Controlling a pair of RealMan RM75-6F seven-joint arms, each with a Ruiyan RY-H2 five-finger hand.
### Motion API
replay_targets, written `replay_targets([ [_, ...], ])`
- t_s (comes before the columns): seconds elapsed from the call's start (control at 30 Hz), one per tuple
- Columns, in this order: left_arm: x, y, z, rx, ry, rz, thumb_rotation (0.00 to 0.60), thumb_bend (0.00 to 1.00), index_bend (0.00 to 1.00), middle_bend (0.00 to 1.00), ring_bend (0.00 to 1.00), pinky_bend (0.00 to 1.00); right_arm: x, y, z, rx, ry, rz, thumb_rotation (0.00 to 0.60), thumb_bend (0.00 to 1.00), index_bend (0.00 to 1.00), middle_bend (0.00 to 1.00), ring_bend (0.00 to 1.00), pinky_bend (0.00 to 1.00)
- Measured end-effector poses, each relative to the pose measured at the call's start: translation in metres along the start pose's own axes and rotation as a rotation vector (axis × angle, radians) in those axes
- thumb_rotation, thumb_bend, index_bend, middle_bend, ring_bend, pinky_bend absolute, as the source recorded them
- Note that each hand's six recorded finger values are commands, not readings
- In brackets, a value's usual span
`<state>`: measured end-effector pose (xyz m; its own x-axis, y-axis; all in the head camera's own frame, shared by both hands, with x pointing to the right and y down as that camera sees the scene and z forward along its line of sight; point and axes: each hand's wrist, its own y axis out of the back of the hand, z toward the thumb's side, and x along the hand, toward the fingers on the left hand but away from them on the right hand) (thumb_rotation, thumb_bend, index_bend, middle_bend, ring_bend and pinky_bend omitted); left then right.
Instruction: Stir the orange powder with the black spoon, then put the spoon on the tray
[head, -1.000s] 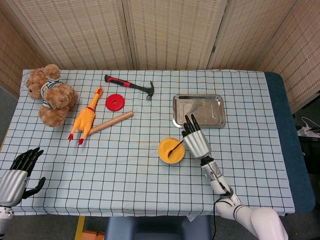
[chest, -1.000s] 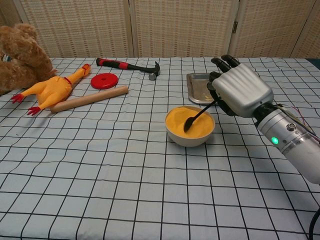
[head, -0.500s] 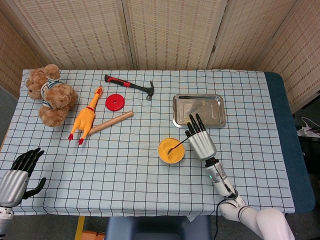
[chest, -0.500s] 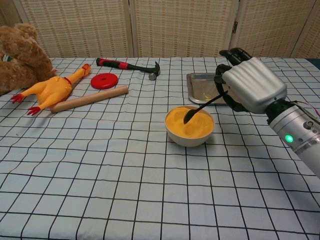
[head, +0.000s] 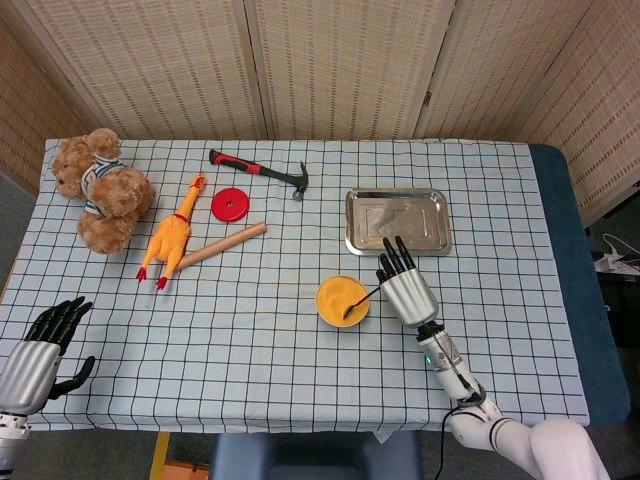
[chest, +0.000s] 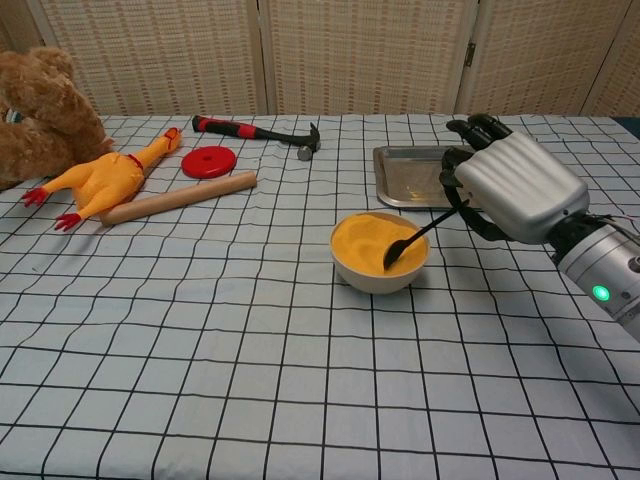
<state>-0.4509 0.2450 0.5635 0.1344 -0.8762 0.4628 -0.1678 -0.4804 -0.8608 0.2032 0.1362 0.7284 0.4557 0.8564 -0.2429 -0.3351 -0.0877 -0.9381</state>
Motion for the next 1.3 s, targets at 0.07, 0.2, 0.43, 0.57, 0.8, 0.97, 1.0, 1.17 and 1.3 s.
replay_targets([
  [0.07, 0.0, 0.0, -0.001, -0.001, 0.002, 0.0, 0.6, 0.42, 0.05, 0.01, 0.0, 0.09, -0.002, -0.001, 0.002, 0.005, 0.003, 0.003, 0.6, 0.4, 0.95, 0.3, 0.01, 0.07],
  [0.2, 0.0, 0.0, -0.001, -0.003, 0.004, -0.001, 0.6, 0.42, 0.05, 0.01, 0.0, 0.09, -0.005, -0.002, 0.005, 0.017, 0.005, 0.002, 0.6, 0.4, 0.95, 0.3, 0.01, 0.07],
  [0.43, 0.001, 0.001, -0.001, -0.005, -0.001, -0.004, 0.6, 0.42, 0.05, 0.01, 0.0, 0.09, -0.014, -0.003, 0.011, 0.068, 0.006, -0.005, 0.6, 0.4, 0.95, 0.3, 0.01, 0.07],
  [0.57, 0.0, 0.001, -0.001, -0.009, -0.006, -0.005, 0.6, 0.42, 0.05, 0.01, 0.0, 0.09, -0.018, 0.0, 0.015, 0.117, 0.013, -0.02, 0.6, 0.39, 0.96, 0.3, 0.01, 0.07],
  [0.8, 0.0, 0.003, -0.002, -0.014, -0.007, 0.0, 0.6, 0.42, 0.05, 0.01, 0.0, 0.09, -0.025, 0.002, 0.02, 0.157, 0.004, -0.028, 0.6, 0.4, 0.96, 0.3, 0.01, 0.07],
  [0.97, 0.0, 0.004, -0.002, -0.016, -0.006, 0.0, 0.6, 0.42, 0.05, 0.01, 0.0, 0.09, -0.027, 0.002, 0.021, 0.167, -0.004, -0.026, 0.6, 0.4, 0.96, 0.3, 0.01, 0.08],
  [1.0, 0.0, 0.004, -0.003, -0.016, -0.004, -0.001, 0.6, 0.42, 0.05, 0.01, 0.0, 0.09, -0.027, 0.001, 0.021, 0.171, -0.007, -0.026, 0.6, 0.4, 0.96, 0.3, 0.02, 0.08],
  [1.17, 0.001, 0.004, -0.005, -0.017, 0.0, -0.001, 0.6, 0.42, 0.05, 0.01, 0.0, 0.09, -0.031, 0.002, 0.021, 0.186, -0.045, -0.03, 0.6, 0.39, 0.96, 0.31, 0.03, 0.09],
  [1.3, 0.001, 0.004, -0.005, -0.017, 0.001, -0.001, 0.6, 0.42, 0.05, 0.01, 0.0, 0.09, -0.033, 0.002, 0.02, 0.174, -0.064, -0.038, 0.6, 0.4, 0.97, 0.31, 0.04, 0.1],
])
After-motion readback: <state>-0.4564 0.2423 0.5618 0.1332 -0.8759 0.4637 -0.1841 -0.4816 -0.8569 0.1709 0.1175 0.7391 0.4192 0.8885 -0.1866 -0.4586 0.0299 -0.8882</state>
